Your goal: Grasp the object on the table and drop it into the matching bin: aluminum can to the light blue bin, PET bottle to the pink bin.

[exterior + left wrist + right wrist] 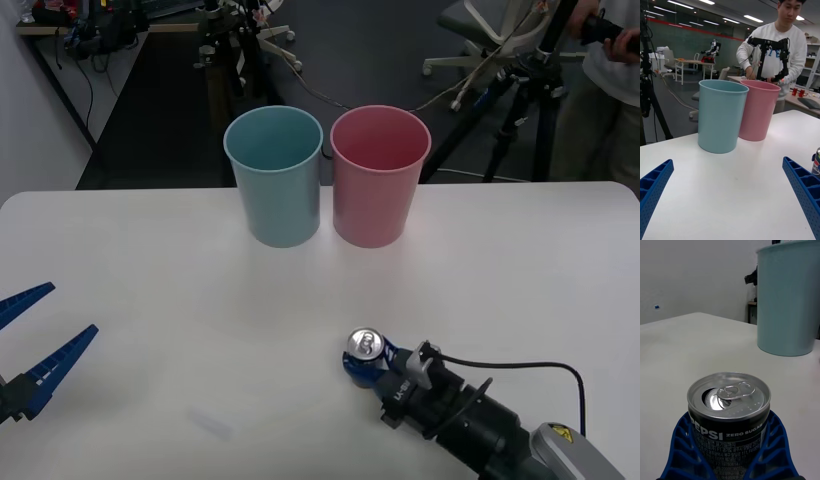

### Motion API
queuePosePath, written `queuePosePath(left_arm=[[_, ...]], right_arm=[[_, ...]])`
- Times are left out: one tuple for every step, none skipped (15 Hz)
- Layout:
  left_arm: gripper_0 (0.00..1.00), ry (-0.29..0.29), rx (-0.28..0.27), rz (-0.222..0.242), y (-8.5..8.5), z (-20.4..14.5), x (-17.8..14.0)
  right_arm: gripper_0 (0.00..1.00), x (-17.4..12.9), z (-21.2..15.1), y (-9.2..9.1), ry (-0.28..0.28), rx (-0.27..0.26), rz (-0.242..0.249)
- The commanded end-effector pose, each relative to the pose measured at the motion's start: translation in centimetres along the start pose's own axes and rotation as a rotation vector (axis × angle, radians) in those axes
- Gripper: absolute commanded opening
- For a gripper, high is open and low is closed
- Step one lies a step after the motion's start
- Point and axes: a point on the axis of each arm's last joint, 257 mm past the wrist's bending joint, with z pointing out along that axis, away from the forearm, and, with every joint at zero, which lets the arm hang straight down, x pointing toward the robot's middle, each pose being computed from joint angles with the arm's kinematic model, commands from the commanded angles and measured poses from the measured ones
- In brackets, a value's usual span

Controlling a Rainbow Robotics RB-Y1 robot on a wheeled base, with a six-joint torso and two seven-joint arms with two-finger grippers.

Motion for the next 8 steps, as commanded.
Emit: queuePosePath(left_arm=[[1.0, 0.0, 0.0, 0.0, 0.0, 0.0, 0.0], [1.0, 0.0, 0.0, 0.0, 0.0, 0.0, 0.0], [1.0, 0.0, 0.0, 0.0, 0.0, 0.0, 0.0], [1.0, 0.0, 0.0, 0.0, 0.0, 0.0, 0.0], [1.0, 0.0, 0.0, 0.0, 0.0, 0.0, 0.0], [1.0, 0.0, 0.0, 0.0, 0.0, 0.0, 0.0], [1.0, 0.0, 0.0, 0.0, 0.0, 0.0, 0.0], [1.0, 0.0, 0.0, 0.0, 0.0, 0.0, 0.0]], right_arm=[[0.0, -1.9, 0.2, -0.4, -0.034, 0.004, -0.008], [0.0, -3.2, 0.4, -0.8, -0.051, 0.013, -0.019], [0.0, -4.4, 0.4, -1.1, -0.065, 0.02, -0.029], [0.0, -5.7, 0.5, -1.3, -0.082, 0.022, -0.015], [0.0, -7.6, 0.6, -1.4, -0.105, 0.018, -0.005], [0.0, -9.0, 0.7, -1.6, -0.122, 0.023, -0.008], [0.0, -10.4, 0.7, -2.0, -0.135, 0.03, -0.011], [0.0, -12.2, 0.7, -2.3, -0.151, 0.042, -0.015]])
